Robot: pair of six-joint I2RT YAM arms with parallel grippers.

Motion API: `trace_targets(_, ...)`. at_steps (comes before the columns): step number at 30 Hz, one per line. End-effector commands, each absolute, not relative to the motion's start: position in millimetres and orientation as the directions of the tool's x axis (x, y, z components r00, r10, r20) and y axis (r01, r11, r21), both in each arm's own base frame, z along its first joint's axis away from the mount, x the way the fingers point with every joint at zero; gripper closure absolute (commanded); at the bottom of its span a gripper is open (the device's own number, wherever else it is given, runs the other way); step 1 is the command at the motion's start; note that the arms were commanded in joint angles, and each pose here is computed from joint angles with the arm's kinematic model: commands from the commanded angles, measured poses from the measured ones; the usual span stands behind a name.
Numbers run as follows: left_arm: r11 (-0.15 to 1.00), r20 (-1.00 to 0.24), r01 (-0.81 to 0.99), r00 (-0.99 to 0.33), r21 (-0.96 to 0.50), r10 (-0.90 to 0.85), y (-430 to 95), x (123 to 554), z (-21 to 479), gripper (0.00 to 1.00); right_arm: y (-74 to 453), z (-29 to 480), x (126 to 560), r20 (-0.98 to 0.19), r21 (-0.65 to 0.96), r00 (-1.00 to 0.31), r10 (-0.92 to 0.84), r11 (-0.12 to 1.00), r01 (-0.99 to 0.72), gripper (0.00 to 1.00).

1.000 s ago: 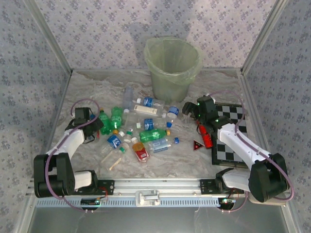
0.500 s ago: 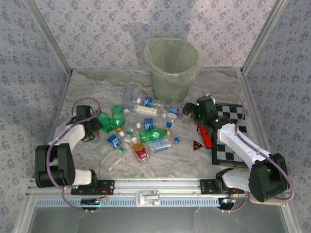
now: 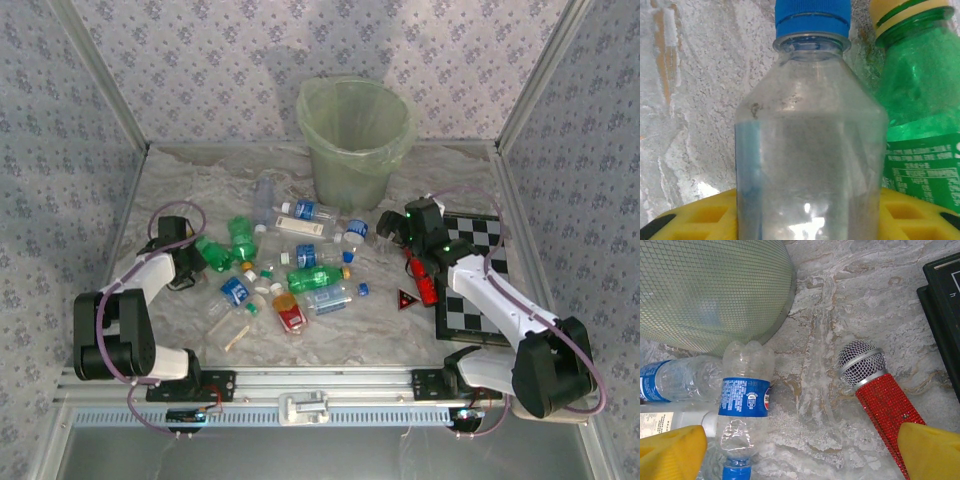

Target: Put the plastic bottles in the bin

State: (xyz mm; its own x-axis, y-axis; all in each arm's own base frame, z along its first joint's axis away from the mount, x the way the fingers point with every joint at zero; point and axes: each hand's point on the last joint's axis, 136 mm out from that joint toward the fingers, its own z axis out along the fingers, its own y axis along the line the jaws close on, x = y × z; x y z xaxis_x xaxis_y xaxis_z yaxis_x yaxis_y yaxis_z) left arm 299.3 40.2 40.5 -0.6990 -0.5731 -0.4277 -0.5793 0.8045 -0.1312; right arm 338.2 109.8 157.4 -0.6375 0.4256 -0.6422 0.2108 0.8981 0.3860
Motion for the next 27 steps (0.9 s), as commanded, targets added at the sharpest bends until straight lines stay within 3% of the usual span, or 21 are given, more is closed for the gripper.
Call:
trace_targets(1, 0.802, -0.482, -0.58, -0.667, -0.144, -0.568, 46, 302, 62, 0.53, 106, 168, 337, -0.665, 0.373, -0.618, 0.418, 0.904, 0.21, 0.0)
trace_targets(13, 0.814, -0.638, -0.357, -0.505, -0.458, -0.581, 8, 294, 169, 0.55, 122, 158, 340, -0.637, 0.415, -0.652, 0.411, 0.896, 0.159, 0.0)
trace_targets(23, 0.756, -0.688, 0.029, -0.437, -0.654, -0.579, -61, 289, 276, 0.6, 126, 137, 320, -0.596, 0.426, -0.704, 0.387, 0.895, 0.132, 0.0)
trace_targets(27, 0.739, -0.737, 0.205, -0.433, -0.642, -0.52, -104, 298, 317, 0.62, 134, 138, 314, -0.6, 0.446, -0.707, 0.373, 0.89, 0.091, 0.0)
